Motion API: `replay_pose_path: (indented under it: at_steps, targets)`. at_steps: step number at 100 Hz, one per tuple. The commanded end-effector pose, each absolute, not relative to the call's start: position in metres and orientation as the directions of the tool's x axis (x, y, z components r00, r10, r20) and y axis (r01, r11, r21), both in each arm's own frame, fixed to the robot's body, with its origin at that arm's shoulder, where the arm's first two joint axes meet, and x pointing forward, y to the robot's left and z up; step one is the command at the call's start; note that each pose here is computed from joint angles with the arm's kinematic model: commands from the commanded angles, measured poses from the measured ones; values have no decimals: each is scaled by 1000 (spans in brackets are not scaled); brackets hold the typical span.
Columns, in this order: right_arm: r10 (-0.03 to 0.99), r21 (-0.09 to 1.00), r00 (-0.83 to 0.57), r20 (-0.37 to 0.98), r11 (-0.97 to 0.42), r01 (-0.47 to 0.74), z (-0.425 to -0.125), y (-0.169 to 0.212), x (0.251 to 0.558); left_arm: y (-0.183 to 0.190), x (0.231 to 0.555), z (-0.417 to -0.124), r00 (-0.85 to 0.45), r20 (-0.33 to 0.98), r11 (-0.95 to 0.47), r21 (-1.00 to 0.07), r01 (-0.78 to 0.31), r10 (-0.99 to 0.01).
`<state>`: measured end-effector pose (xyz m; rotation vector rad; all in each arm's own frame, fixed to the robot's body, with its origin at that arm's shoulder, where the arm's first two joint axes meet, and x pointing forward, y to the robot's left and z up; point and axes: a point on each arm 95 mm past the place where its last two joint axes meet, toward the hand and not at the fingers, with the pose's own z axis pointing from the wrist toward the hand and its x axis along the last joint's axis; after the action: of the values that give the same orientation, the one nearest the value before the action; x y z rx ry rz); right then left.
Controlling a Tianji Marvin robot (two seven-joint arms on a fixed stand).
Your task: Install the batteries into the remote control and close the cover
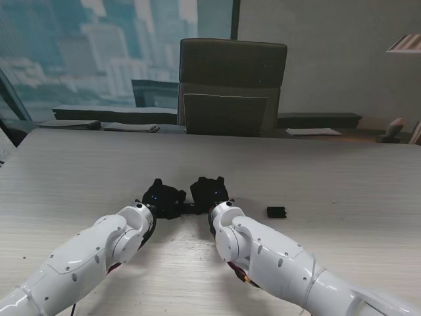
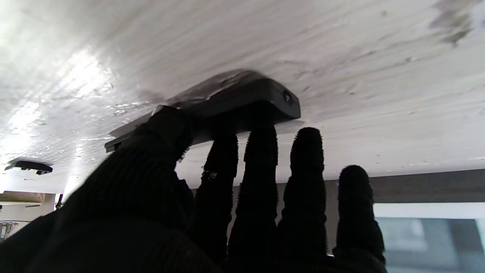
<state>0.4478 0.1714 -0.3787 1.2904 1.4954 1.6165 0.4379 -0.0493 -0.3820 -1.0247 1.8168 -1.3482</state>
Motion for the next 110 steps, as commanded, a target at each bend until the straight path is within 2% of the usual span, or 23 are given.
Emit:
replay_pose_path:
  at_steps: [1,110]
  targets:
    - [894,959,-366,259,-192,209,-383,175,445,-49,425,-404,-490,-34,194,-941,-279,-871]
    - [910,962,-336,245,-185,198,-389,174,452,-51,426,-404,-491,-35,195,-940,-280,-871]
